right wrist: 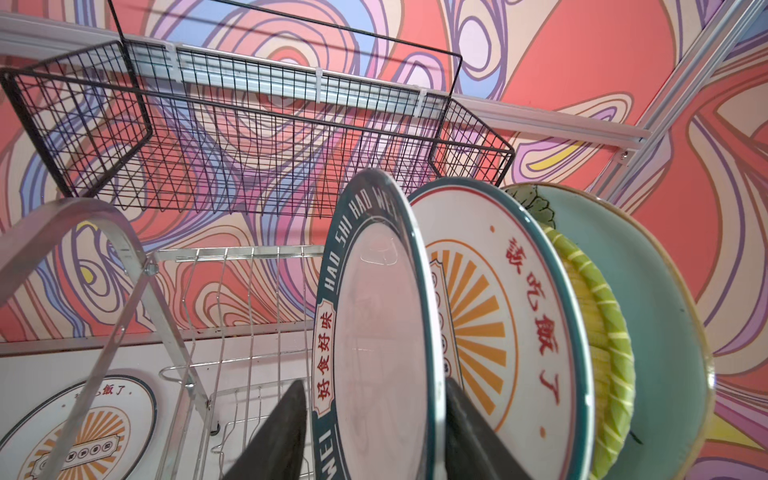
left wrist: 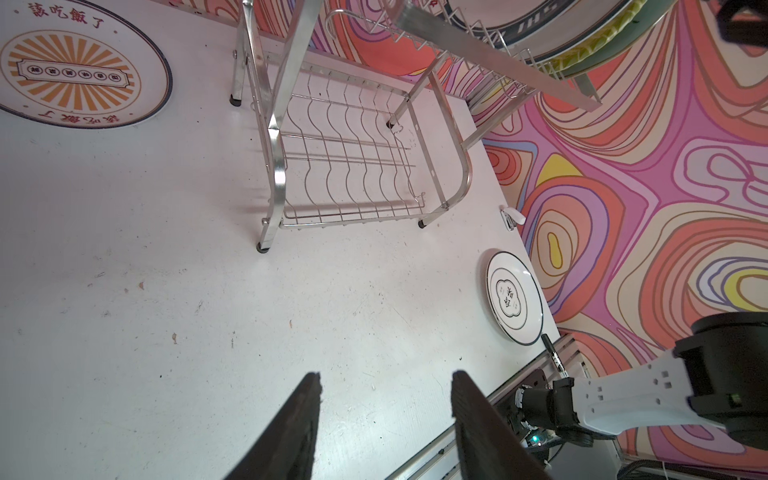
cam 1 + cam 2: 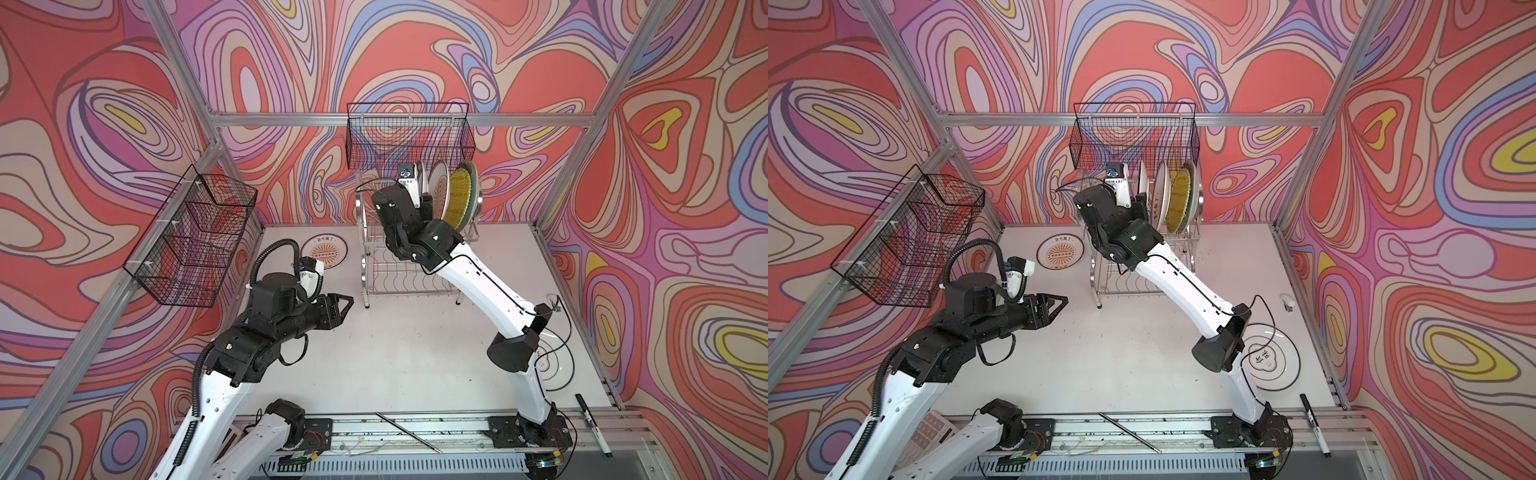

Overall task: Load the plates into the dish rack
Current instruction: 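Open the right gripper and lift it up off the plate rim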

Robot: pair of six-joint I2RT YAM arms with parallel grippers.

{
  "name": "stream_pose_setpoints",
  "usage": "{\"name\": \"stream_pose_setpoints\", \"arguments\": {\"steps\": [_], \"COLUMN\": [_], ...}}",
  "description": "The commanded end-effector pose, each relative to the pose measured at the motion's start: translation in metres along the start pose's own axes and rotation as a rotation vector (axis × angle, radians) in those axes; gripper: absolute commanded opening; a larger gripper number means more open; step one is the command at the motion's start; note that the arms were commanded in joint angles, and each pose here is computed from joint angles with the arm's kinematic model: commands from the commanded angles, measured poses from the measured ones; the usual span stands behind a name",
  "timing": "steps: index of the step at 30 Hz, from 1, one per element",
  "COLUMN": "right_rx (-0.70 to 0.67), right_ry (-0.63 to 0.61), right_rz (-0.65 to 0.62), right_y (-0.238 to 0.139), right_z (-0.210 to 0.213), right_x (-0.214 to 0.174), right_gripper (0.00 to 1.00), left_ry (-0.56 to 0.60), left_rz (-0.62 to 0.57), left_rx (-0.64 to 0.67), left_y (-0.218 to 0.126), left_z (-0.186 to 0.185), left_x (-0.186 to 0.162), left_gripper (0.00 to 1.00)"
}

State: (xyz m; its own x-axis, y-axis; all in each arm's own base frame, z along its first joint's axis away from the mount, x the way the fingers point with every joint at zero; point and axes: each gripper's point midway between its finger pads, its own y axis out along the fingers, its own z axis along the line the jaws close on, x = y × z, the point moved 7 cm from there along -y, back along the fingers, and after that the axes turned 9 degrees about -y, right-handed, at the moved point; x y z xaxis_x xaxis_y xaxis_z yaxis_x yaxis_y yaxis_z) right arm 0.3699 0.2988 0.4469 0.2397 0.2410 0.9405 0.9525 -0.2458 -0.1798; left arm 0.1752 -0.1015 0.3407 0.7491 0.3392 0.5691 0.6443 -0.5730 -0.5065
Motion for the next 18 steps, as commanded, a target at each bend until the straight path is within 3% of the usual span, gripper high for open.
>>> {"name": "stream_pose_setpoints", "arguments": {"steps": [1, 18], "right_rx": [0.025, 0.064], "right_ry": [0.027, 0.052], "right_rz": [-0.021, -0.042], "right_y": [-0.007, -0.014], "right_z": [-0.011, -0.021], "right_x": [0.011, 0.020], "right_gripper": [0.54, 0.63], "left_ry": [0.005, -0.008], "left_rz": [-0.028, -0.039], "left_rx": [-0.013, -0.006], "left_y": [-0.009, -0.011], "left_z": [-0.007, -0.007], "left_x": [0.004, 0.005], "left_gripper": [0.54, 0.55]}}
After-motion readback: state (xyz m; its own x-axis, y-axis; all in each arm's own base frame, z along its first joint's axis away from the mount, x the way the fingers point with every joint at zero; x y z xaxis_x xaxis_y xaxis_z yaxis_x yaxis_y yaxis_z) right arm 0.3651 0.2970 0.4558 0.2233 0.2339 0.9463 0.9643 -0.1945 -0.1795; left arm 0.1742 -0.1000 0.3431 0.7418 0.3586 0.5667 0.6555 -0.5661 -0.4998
